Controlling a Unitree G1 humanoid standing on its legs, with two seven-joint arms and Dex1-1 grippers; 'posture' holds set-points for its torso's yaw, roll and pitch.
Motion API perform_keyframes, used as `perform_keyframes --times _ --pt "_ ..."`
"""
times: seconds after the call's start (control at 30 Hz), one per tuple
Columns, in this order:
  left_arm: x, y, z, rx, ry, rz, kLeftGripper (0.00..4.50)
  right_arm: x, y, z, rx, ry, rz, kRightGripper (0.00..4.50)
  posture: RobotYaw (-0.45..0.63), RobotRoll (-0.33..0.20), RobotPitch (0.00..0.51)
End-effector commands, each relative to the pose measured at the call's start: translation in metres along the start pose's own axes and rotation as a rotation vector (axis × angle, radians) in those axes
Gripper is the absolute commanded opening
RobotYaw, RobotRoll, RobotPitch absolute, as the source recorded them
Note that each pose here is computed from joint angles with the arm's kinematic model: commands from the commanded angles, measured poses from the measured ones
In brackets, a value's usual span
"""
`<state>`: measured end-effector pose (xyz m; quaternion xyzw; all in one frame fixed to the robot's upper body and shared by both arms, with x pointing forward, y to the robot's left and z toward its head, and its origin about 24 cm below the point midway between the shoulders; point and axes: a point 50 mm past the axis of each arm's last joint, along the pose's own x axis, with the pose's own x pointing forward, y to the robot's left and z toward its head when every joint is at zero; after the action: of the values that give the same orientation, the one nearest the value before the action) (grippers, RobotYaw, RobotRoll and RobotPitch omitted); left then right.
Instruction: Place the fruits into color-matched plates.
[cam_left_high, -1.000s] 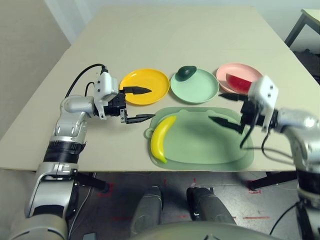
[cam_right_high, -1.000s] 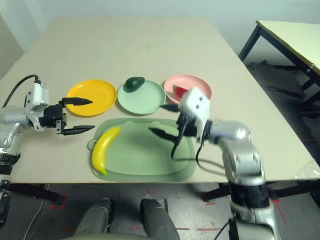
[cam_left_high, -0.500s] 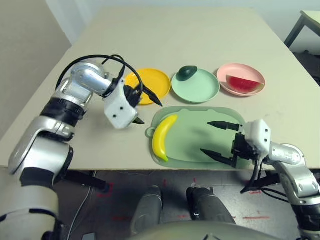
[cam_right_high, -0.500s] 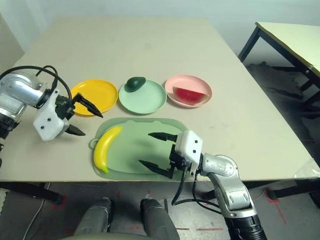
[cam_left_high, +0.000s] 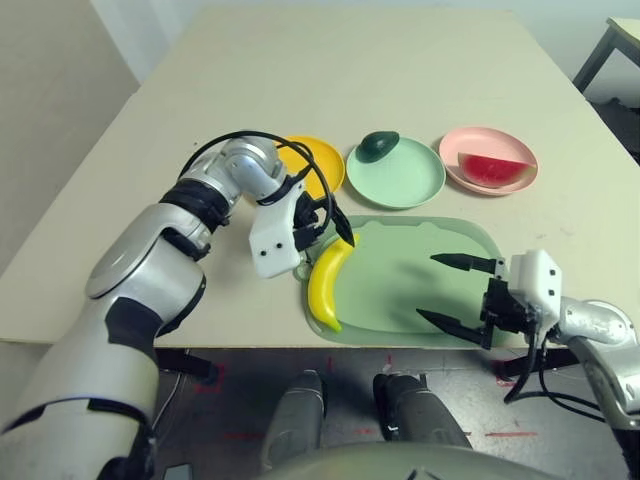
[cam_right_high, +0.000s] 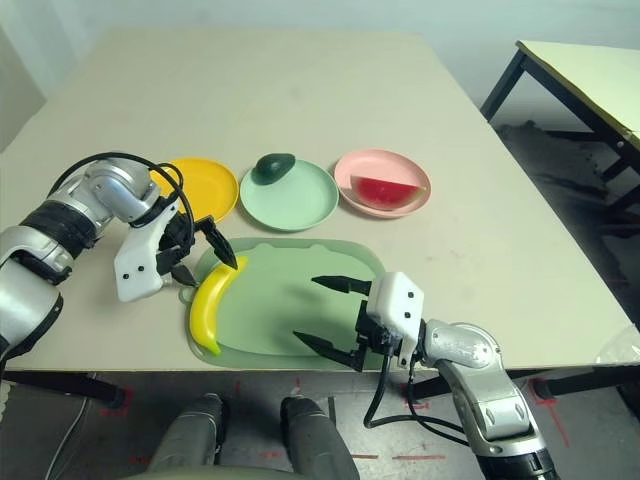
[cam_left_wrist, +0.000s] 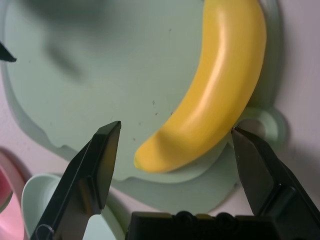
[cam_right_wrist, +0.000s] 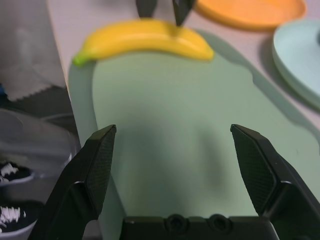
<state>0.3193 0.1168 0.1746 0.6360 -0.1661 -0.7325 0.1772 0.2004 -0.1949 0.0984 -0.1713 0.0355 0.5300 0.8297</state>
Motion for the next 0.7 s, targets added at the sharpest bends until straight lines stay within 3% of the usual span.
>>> perform_keyframes --times 0.03,0.3,0.57,0.7 --pt "0.006 0.0 0.0 -0.007 -0.024 -0.039 4.5 -0.003 0.0 -0.006 0.005 0.036 -0.028 4.47 -0.12 0.0 0.123" --pt "0.019 -0.003 0.0 -0.028 -0.058 -0.083 4.5 0.001 0.003 -0.003 0.013 0.021 -0.024 4.47 -0.13 0.0 0.121" --pt "0.023 -0.02 -0.003 -0.105 -0.041 -0.223 1.84 0.001 0.002 -0.001 0.009 0.022 -0.045 4.5 -0.14 0.0 0.117" --pt "0.019 -0.024 -0.006 -0.147 -0.02 -0.24 1.7 0.001 0.004 -0.001 0.014 0.022 -0.05 4.5 -0.14 0.0 0.116"
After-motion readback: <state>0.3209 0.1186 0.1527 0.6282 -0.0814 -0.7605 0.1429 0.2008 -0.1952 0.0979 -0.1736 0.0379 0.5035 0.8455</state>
